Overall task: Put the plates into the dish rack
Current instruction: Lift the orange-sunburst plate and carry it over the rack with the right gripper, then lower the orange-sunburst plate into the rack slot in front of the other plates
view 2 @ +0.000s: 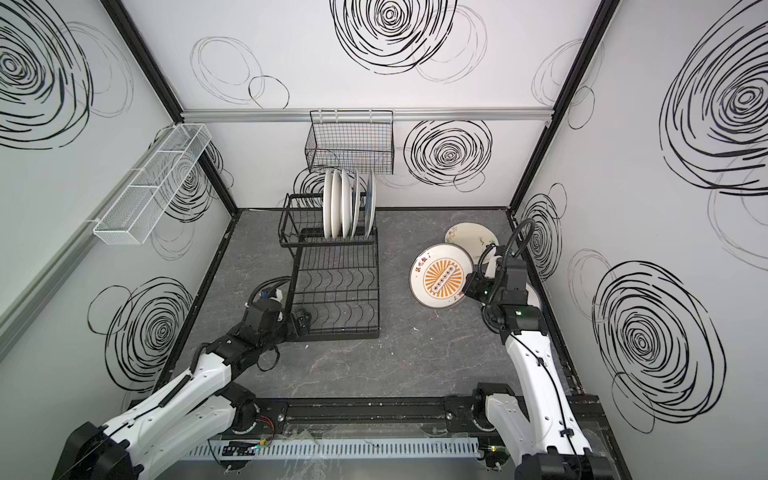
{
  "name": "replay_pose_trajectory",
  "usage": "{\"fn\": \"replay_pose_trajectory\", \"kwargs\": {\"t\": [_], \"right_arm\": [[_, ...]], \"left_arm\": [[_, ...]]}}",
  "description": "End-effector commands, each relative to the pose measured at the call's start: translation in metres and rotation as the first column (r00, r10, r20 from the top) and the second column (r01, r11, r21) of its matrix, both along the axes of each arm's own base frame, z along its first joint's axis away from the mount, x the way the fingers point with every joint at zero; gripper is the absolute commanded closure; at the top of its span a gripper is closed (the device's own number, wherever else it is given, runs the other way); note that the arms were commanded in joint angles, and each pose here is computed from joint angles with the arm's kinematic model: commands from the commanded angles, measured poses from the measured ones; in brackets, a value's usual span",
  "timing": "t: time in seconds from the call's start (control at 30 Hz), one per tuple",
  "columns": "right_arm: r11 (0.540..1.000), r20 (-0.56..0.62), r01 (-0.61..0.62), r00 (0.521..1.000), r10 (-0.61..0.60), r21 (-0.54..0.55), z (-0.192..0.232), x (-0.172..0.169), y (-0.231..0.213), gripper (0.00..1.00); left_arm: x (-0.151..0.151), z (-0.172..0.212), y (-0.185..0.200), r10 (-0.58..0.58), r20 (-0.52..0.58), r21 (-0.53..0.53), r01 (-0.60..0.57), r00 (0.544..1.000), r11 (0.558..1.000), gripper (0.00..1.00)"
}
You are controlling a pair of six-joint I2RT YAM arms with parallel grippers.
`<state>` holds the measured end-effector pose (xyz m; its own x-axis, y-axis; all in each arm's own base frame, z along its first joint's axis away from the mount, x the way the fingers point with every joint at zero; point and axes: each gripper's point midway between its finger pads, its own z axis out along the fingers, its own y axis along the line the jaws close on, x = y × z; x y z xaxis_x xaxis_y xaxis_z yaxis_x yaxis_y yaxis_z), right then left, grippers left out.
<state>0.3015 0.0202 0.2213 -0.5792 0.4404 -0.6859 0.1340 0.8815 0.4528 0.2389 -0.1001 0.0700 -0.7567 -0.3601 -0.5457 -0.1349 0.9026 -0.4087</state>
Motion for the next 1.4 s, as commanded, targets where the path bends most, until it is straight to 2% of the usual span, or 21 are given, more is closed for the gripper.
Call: {"fn": "replay_pose_trajectory", "kwargs": {"t": [0.0, 0.2, 0.3, 0.47, 0.63, 0.87, 1.0, 1.17, 1.37], "right_arm": [[0.998, 0.070, -0.004, 0.998, 0.009, -0.070, 0.045, 0.007, -0.006, 1.00], [0.987, 0.156, 0.034, 0.988, -0.008, -0.159, 0.123, 0.014, -0.015, 1.00], [0.985, 0.227, 0.040, 0.974, 0.000, -0.170, 0.170, 0.018, -0.003, 1.00], [0.981, 0.365, 0.050, 0.931, 0.023, -0.188, 0.254, 0.015, 0.052, 1.00], [0.979, 0.468, 0.051, 0.882, 0.048, -0.197, 0.307, 0.008, 0.119, 1.00], [0.967, 0.563, 0.070, 0.822, 0.084, -0.246, 0.337, 0.004, 0.212, 1.00], [0.950, 0.581, 0.136, 0.812, 0.057, -0.282, 0.328, 0.007, 0.250, 1.00], [0.909, 0.579, 0.263, 0.815, -0.029, -0.324, 0.302, 0.014, 0.267, 1.00], [0.858, 0.571, 0.343, 0.817, -0.073, -0.382, 0.271, 0.022, 0.284, 1.00]], "left_arm": [[-0.001, 0.014, -0.034, -0.083, 0.057, -0.089, 0.088, 0.995, 0.992, 0.04], [-0.023, 0.021, -0.086, -0.235, 0.087, -0.128, 0.244, 0.968, 0.961, 0.04], [-0.034, 0.017, -0.101, -0.283, 0.071, -0.110, 0.289, 0.957, 0.951, 0.04], [-0.033, 0.018, -0.089, -0.252, 0.052, -0.063, 0.255, 0.966, 0.965, 0.04], [-0.024, 0.036, -0.075, -0.225, 0.073, -0.112, 0.232, 0.972, 0.966, 0.04], [-0.012, 0.064, -0.050, -0.213, 0.103, -0.113, 0.224, 0.972, 0.968, 0.04], [-0.006, 0.077, -0.040, -0.191, 0.129, -0.138, 0.209, 0.973, 0.968, 0.04], [0.000, 0.095, -0.037, -0.195, 0.160, -0.158, 0.221, 0.968, 0.962, 0.04], [0.002, 0.109, -0.030, -0.200, 0.189, -0.139, 0.228, 0.961, 0.964, 0.04]]}}
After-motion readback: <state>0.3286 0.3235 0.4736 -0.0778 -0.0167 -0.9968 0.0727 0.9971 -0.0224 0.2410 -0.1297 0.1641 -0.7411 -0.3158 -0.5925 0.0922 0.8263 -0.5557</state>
